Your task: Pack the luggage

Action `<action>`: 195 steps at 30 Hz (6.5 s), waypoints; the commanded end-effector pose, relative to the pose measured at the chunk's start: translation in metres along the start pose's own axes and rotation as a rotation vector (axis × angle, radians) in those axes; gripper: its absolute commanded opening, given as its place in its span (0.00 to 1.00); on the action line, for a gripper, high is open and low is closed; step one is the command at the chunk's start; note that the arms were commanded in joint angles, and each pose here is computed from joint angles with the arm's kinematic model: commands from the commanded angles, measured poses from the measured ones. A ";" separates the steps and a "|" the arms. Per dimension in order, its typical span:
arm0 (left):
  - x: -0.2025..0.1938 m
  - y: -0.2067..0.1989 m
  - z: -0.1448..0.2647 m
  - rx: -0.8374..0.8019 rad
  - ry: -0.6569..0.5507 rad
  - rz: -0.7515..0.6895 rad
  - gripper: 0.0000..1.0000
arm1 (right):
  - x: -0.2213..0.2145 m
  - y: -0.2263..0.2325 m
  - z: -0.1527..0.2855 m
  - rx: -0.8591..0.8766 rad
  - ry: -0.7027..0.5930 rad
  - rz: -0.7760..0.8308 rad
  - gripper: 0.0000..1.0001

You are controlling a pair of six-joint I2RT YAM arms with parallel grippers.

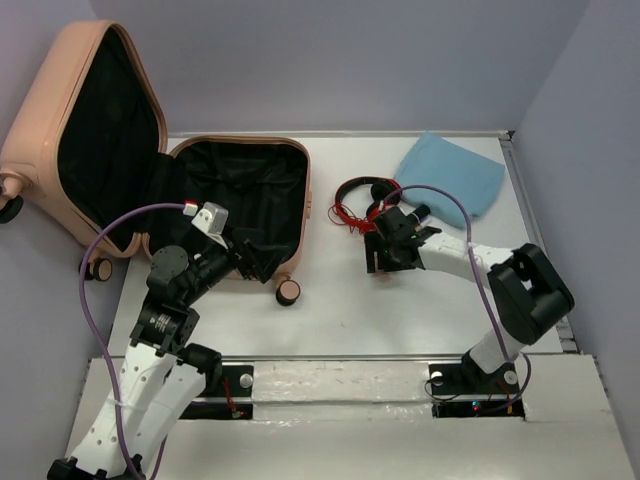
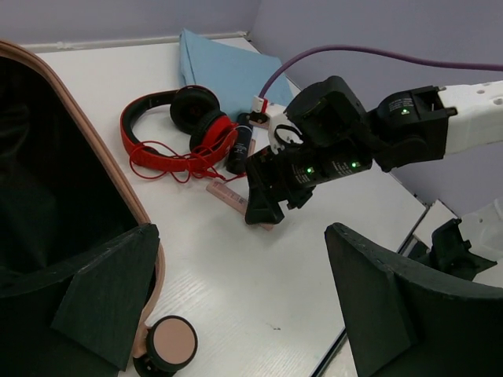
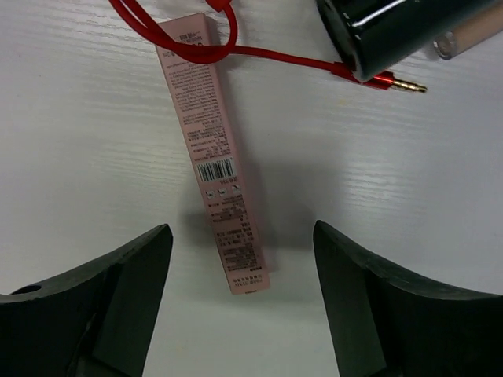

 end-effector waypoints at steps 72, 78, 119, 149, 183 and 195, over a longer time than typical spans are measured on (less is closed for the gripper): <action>0.028 -0.002 0.009 0.101 -0.140 -0.033 0.99 | 0.114 -0.115 -0.041 -0.299 -0.230 -0.443 0.60; 0.028 -0.002 0.008 0.102 -0.141 -0.032 0.99 | 0.102 -0.113 -0.058 -0.298 -0.170 -0.445 0.59; 0.029 -0.002 0.011 0.106 -0.155 -0.032 0.99 | 0.178 0.065 0.122 0.473 -0.665 -0.260 0.23; 0.030 -0.014 0.021 0.088 -0.182 -0.049 0.99 | 0.053 -0.033 0.061 -0.210 -0.344 -0.439 0.49; 0.029 -0.031 0.036 0.048 -0.211 -0.070 0.99 | -0.052 -0.141 0.011 -0.437 -0.026 -0.834 0.18; 0.030 -0.025 0.032 0.075 -0.205 -0.064 0.99 | 0.057 -0.042 0.102 0.047 -0.420 -0.452 0.07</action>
Point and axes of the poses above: each gripper's point midway between its finger pads, its own z axis back along the fingers, its own y axis along the line the jaws close on, x = y × z, the point moved 9 cm from there along z, back along the fingers, and after that the axes turned 9 degrees about z, right-handed, at the moved point
